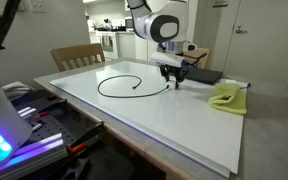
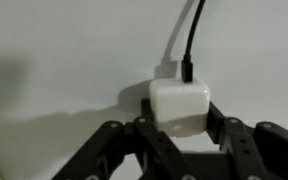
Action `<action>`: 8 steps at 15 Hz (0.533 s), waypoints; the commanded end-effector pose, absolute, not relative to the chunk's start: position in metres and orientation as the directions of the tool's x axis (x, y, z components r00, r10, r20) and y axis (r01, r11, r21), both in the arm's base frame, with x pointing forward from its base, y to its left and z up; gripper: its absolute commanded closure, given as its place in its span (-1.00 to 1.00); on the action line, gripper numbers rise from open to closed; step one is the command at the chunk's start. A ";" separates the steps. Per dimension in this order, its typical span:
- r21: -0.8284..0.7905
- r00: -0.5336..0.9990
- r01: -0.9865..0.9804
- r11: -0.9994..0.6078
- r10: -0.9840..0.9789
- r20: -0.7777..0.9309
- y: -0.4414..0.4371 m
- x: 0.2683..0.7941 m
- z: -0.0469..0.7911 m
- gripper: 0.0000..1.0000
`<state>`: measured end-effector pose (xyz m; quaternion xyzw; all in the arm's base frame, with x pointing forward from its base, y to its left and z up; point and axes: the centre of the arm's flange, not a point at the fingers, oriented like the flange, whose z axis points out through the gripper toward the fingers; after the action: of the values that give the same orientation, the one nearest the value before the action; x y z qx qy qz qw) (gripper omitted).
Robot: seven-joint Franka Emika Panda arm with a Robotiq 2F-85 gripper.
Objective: Take the charger and position it in the center of the table
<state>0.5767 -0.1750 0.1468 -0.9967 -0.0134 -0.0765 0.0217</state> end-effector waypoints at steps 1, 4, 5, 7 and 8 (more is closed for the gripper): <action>-0.032 0.986 0.064 -0.997 0.058 0.156 -0.171 0.578 0.146 0.44; -0.014 0.971 0.185 -0.983 0.181 0.158 -0.156 0.596 0.147 0.44; -0.012 0.958 0.249 -0.969 0.244 0.154 -0.146 0.606 0.148 0.44; -0.011 0.922 0.357 -0.934 0.350 0.163 -0.122 0.629 0.153 0.44; -0.014 0.902 0.405 -0.914 0.397 0.172 -0.109 0.642 0.154 0.44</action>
<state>0.6032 -0.1318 0.1547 -0.9874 -0.1344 -0.0825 0.0149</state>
